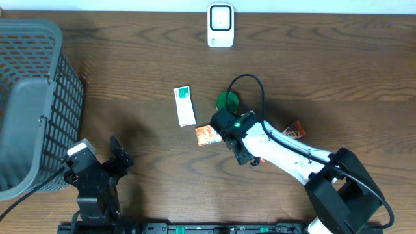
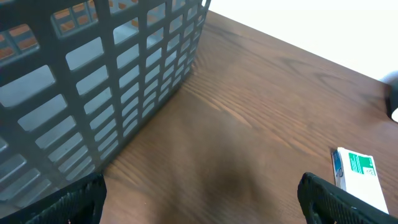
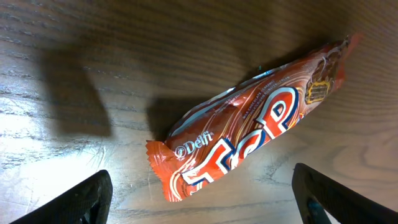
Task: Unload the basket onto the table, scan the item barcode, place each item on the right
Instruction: 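Lower the right gripper and grasp the Top bar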
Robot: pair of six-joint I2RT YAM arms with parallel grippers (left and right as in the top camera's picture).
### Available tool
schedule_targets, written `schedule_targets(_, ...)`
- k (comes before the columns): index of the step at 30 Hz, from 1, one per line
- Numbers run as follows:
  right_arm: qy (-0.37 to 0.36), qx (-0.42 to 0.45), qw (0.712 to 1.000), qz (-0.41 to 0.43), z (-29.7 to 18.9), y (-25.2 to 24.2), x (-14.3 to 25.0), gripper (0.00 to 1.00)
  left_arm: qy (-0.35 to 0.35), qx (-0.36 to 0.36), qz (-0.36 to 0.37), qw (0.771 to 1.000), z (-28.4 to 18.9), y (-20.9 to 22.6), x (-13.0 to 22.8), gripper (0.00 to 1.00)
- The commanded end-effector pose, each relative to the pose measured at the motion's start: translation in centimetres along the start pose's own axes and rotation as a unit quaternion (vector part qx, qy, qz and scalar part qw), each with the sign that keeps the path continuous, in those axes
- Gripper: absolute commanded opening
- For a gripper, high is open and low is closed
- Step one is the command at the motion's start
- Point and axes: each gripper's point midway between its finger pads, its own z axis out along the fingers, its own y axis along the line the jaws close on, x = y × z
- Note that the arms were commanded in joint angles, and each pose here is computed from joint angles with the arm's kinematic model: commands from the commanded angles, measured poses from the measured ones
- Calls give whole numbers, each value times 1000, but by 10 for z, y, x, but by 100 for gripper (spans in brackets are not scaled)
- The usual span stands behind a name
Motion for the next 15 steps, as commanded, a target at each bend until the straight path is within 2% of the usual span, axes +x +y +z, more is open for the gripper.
schedule_targets(1, -6, 12, 1000, 2, 1, 2, -1, 87, 0, -4, -3, 1000, 0, 2, 1, 98)
schedule_targets(15, 5, 16, 1000, -3, 24, 3, 18, 89, 0, -4, -3, 1000, 0, 2, 1, 98)
